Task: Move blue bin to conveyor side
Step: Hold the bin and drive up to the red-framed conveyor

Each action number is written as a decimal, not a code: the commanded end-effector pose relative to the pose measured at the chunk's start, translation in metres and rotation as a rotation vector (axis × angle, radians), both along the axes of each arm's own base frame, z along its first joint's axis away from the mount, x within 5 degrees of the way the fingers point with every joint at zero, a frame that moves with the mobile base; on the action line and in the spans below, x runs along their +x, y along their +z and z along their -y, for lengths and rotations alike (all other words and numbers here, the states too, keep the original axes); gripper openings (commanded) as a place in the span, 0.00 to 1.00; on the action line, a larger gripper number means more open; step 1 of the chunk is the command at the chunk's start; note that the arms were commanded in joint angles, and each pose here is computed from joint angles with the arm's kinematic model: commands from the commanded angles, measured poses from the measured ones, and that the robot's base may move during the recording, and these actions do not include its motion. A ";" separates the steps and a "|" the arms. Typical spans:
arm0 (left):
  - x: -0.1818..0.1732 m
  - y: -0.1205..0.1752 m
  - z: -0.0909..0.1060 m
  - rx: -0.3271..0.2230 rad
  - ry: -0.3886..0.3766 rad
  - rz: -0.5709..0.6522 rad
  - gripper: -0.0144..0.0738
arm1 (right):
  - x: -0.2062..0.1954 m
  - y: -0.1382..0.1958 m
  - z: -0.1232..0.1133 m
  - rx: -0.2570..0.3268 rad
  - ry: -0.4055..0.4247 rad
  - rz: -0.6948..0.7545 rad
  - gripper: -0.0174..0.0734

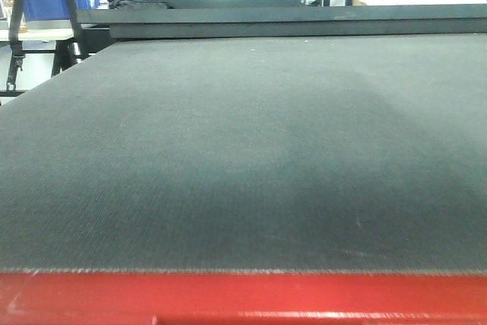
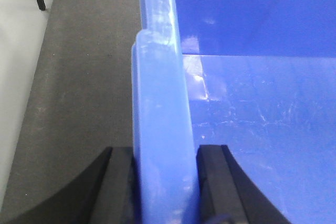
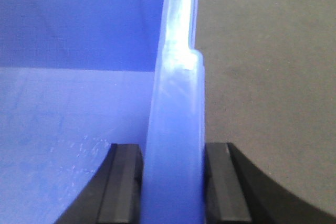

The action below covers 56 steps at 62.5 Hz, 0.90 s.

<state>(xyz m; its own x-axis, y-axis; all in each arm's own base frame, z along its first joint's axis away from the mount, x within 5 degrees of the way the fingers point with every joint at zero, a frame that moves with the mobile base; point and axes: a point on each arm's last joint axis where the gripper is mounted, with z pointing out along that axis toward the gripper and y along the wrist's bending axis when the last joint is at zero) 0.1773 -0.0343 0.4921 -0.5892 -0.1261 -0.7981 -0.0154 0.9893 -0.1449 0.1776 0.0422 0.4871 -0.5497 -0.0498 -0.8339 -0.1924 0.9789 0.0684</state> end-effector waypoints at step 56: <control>-0.002 0.013 0.001 -0.014 -0.025 0.114 0.14 | -0.003 0.017 0.002 0.013 0.002 0.155 0.09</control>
